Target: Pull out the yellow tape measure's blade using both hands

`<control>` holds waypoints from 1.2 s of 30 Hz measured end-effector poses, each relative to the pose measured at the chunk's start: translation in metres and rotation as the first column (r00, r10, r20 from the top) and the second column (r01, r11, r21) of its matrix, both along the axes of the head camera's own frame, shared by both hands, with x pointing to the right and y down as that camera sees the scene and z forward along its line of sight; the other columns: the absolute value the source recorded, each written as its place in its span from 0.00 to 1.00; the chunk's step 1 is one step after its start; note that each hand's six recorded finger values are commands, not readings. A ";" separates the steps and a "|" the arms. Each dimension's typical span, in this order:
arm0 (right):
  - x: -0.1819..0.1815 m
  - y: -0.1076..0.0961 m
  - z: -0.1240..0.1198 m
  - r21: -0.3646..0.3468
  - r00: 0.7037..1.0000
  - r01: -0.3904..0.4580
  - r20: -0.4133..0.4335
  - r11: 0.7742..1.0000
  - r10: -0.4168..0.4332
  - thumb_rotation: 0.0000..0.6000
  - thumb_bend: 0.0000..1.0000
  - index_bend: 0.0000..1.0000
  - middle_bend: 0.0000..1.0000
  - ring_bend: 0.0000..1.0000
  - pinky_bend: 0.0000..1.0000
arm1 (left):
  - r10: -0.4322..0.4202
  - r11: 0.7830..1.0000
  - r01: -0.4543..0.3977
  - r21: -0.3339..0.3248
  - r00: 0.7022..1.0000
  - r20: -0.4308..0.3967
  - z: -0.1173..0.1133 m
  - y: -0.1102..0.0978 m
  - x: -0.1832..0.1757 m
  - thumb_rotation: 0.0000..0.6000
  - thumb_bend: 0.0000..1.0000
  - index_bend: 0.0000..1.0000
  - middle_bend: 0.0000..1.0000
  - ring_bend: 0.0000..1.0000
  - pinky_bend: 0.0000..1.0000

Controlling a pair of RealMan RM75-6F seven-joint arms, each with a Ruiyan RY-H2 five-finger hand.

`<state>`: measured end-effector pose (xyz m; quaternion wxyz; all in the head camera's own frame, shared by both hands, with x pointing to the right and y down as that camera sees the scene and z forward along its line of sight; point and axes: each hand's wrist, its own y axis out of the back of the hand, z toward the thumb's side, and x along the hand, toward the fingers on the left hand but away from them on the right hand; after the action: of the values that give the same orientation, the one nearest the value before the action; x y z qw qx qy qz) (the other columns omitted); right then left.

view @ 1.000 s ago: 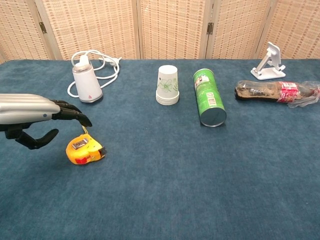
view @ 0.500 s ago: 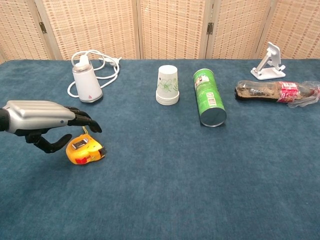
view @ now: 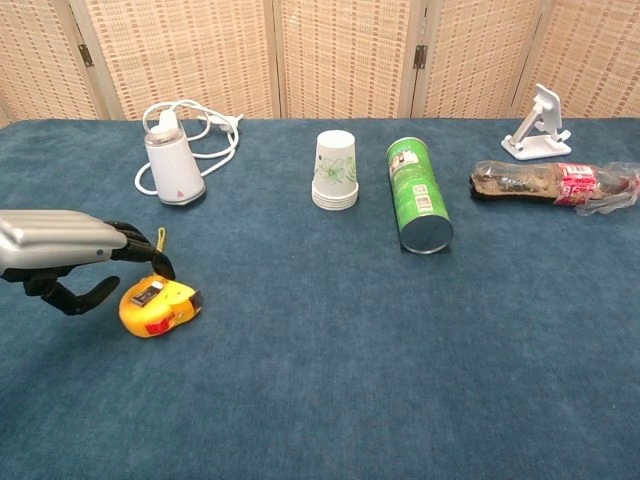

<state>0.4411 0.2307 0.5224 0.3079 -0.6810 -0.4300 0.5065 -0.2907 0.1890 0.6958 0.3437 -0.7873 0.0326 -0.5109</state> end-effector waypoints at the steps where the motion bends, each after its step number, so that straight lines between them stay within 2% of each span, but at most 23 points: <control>1: 0.000 0.000 0.000 0.001 1.000 -0.001 0.001 1.000 0.001 1.00 0.24 0.21 0.23 0.18 0.11 | -0.002 1.000 0.002 -0.004 1.000 0.004 -0.001 0.002 -0.003 1.00 0.81 0.23 0.22 0.14 0.00; 5: 0.001 0.000 -0.001 0.004 1.000 -0.003 0.002 1.000 0.003 1.00 0.23 0.21 0.23 0.18 0.11 | -0.013 1.000 0.014 -0.008 1.000 0.009 -0.006 0.006 -0.009 1.00 0.81 0.21 0.22 0.14 0.00; 8: 0.001 0.000 -0.001 0.004 1.000 0.000 0.003 1.000 0.000 1.00 0.23 0.21 0.23 0.18 0.11 | -0.028 1.000 0.028 0.000 1.000 0.005 -0.009 0.007 -0.012 1.00 0.79 0.13 0.21 0.13 0.00; 13: 0.000 -0.001 -0.001 0.007 1.000 0.002 0.005 1.000 -0.002 1.00 0.23 0.21 0.23 0.18 0.11 | -0.047 0.998 0.047 0.034 0.999 -0.008 -0.014 0.005 -0.013 1.00 0.46 0.09 0.17 0.11 0.00; 18: 0.000 -0.001 0.000 0.005 1.000 0.002 0.006 1.000 -0.002 1.00 0.23 0.21 0.23 0.18 0.11 | -0.036 0.997 0.036 0.073 0.999 -0.007 -0.017 0.007 -0.013 1.00 0.33 0.09 0.16 0.10 0.00; 28: -0.001 -0.002 0.000 0.005 1.000 0.004 0.007 1.000 -0.004 1.00 0.23 0.21 0.23 0.18 0.11 | 0.002 0.996 -0.004 0.093 1.000 0.023 -0.016 0.024 -0.008 1.00 0.31 0.10 0.15 0.09 0.00; 36: 0.000 -0.002 -0.002 0.008 1.000 0.001 0.005 1.000 -0.001 1.00 0.23 0.21 0.23 0.18 0.11 | -0.032 0.994 0.027 0.109 0.998 0.046 -0.007 0.032 -0.003 1.00 0.32 0.12 0.15 0.11 0.01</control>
<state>0.4412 0.2289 0.5207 0.3099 -0.6813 -0.4325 0.5028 -0.2938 0.2211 0.6886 0.3792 -0.7545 0.0637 -0.5319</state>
